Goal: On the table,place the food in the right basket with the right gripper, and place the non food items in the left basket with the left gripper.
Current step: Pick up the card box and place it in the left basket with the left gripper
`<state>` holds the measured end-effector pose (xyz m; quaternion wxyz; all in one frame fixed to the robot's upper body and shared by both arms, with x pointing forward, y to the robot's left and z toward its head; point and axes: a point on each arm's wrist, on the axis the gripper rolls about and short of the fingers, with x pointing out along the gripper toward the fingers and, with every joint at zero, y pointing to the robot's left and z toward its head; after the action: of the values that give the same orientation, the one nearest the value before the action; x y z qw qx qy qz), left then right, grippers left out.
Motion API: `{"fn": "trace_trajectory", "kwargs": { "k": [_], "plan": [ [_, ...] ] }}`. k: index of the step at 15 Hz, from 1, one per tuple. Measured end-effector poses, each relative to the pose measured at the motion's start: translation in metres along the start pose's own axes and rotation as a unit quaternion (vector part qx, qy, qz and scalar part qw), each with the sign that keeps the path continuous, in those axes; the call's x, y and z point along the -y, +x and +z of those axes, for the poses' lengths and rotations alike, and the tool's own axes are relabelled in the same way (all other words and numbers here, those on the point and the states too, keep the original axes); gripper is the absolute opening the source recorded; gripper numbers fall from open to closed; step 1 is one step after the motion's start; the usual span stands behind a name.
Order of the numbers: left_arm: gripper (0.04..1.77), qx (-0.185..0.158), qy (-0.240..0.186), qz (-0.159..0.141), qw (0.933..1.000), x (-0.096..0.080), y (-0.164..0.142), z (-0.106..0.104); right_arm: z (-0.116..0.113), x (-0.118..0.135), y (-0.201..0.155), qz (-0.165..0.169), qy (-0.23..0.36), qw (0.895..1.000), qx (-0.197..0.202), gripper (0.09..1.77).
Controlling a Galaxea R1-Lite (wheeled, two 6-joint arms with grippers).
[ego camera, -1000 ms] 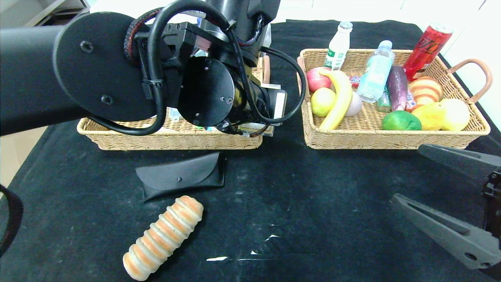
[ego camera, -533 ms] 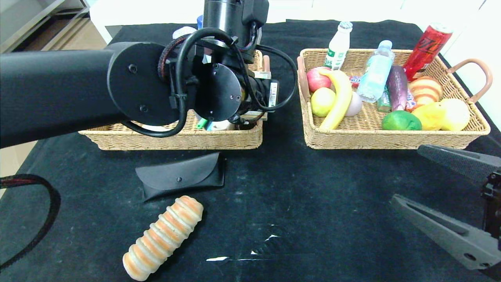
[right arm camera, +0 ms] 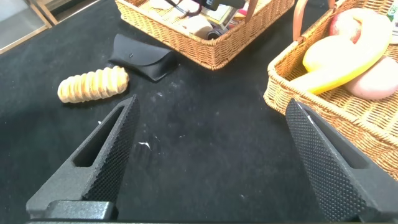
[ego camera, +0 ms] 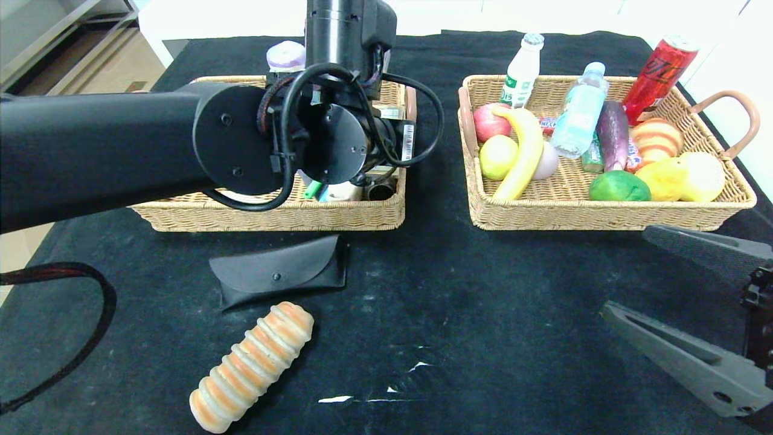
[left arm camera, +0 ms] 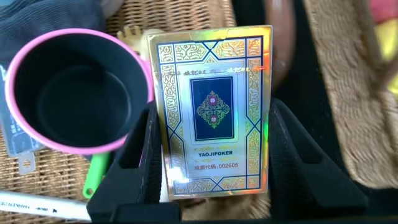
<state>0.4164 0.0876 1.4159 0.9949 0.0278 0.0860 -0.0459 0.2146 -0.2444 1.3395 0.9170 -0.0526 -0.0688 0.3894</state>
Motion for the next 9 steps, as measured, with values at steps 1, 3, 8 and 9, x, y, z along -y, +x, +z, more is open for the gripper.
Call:
{"fn": "trace_trajectory", "kwargs": {
  "k": [1, 3, 8, 9],
  "plan": [
    [1.03, -0.001, 0.0, 0.003, 1.0, -0.0016, 0.0023, -0.0009, 0.0, 0.0, 0.0, 0.0, 0.0, 1.0, 0.0, 1.71],
    [1.03, -0.002, 0.0, 0.005, 1.0, -0.0026, 0.0042, -0.0019, 0.0, 0.0, 0.0, 0.0, 0.0, 1.0, 0.0, 1.71],
    [1.1, -0.003, 0.0, 0.008, 1.0, -0.0031, 0.0057, -0.003, 0.0, 0.0, 0.0, 0.0, 0.0, 1.0, 0.0, 1.71],
    [1.18, -0.003, 0.0, 0.008, 1.0, -0.0031, 0.0057, -0.003, 0.0, 0.0, 0.0, 0.0, 0.0, 1.0, 0.0, 1.71]
  ]
}}
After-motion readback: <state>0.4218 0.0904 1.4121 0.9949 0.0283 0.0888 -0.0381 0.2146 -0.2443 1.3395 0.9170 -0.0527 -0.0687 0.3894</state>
